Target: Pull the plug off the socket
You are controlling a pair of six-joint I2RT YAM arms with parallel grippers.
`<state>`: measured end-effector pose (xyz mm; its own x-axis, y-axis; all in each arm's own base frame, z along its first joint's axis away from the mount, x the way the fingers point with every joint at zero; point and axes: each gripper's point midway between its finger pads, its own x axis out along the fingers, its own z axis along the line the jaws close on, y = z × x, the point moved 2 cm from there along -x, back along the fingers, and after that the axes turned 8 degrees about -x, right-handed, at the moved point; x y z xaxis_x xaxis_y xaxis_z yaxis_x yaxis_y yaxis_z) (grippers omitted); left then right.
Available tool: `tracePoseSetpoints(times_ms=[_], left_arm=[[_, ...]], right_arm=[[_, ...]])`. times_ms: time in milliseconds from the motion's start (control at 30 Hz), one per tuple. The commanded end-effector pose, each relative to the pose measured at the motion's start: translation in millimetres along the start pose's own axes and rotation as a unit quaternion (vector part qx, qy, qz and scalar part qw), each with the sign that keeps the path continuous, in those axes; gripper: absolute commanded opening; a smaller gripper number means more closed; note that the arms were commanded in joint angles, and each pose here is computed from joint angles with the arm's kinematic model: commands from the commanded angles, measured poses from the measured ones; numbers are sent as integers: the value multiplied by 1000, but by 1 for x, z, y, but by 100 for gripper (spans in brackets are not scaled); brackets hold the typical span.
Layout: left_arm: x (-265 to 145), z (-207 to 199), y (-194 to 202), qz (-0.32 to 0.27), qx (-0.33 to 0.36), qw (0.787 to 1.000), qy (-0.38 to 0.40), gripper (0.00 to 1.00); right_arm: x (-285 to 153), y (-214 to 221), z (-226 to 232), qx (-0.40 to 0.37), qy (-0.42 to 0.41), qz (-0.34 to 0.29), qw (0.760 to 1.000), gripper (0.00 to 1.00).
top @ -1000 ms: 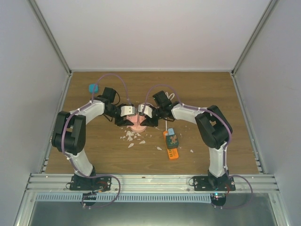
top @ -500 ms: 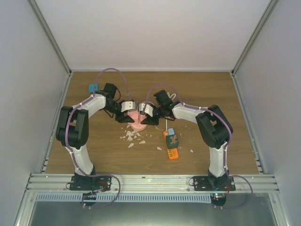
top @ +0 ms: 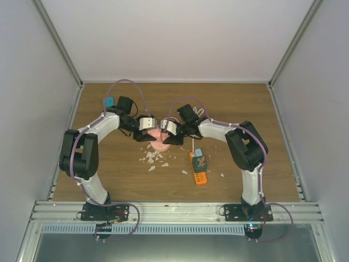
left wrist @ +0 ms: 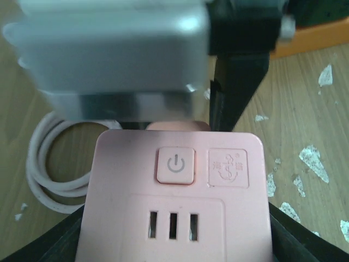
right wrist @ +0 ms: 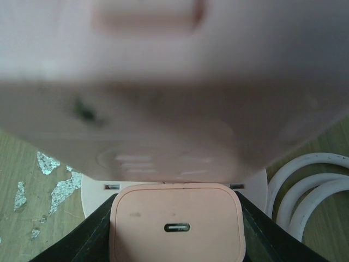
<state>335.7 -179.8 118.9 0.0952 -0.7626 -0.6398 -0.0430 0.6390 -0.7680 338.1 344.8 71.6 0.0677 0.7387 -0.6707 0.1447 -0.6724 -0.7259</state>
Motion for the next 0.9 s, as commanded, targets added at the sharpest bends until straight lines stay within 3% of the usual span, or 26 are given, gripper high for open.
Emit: tracePoseSetpoints(times_ms=[0, 267, 733, 867], left_arm=[[-12, 1, -42, -84, -9, 996, 41, 13], [-27, 13, -12, -55, -31, 998, 12, 12], [-111, 67, 32, 23, -46, 993, -103, 12], [-132, 82, 44, 70, -37, 988, -135, 13]], right_arm=[[14, 50, 1, 28, 10, 88, 996, 15], [11, 44, 4, 30, 5, 76, 997, 16], [7, 46, 9, 26, 10, 75, 997, 21], [6, 44, 6, 28, 16, 75, 997, 23]])
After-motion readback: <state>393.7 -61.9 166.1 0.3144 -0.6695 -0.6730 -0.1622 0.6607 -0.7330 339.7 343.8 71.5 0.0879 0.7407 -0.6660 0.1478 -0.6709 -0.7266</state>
